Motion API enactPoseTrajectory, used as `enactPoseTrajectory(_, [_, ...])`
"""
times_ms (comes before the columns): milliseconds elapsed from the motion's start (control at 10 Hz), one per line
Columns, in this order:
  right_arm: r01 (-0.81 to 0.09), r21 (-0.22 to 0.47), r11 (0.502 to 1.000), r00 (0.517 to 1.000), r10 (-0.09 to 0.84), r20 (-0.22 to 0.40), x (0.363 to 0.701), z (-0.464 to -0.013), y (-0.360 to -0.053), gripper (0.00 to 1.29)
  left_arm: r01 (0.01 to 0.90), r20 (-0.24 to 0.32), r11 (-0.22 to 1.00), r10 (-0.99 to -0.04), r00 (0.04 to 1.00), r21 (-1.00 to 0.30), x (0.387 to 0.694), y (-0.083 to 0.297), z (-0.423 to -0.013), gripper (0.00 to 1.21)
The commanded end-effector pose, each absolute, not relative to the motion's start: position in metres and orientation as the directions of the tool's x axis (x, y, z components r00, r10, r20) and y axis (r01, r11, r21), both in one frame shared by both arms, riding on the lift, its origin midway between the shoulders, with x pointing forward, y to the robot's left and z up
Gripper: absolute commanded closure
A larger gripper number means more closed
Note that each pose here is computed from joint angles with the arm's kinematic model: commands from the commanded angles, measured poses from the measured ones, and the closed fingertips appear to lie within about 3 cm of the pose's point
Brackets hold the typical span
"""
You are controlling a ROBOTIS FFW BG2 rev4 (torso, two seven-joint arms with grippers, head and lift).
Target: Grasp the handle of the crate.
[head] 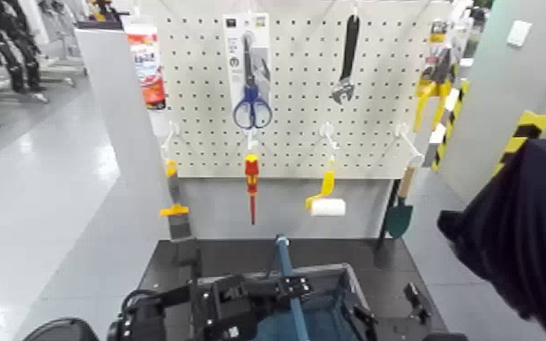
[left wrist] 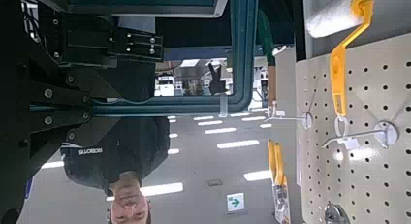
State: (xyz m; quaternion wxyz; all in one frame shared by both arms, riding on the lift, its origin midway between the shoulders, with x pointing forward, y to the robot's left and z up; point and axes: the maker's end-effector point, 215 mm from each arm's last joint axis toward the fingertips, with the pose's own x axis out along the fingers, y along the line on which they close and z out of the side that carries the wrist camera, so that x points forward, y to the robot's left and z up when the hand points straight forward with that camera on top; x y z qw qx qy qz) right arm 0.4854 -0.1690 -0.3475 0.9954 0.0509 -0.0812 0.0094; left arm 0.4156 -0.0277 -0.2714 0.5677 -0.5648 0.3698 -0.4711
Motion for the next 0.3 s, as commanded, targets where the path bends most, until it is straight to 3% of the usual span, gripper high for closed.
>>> enactPoseTrajectory(100, [-0.028, 0.094, 0.995, 0.986, 0.012, 0.166, 0.4855, -0.3463, -0.1689, 0.14, 0.114, 0.114, -0.085, -0.953, 0.281, -0.990, 0.4136, -0.0281, -0.2718, 1.18])
enactPoseTrajectory(300, [-0.025, 0.079, 0.997, 0.986, 0.012, 0.168, 0.4854, -0.3457, -0.1697, 0.14, 0.115, 0.113, -0.083, -0.953, 0.282, -0.990, 0.4141, -0.0276, -0.2720, 1.18])
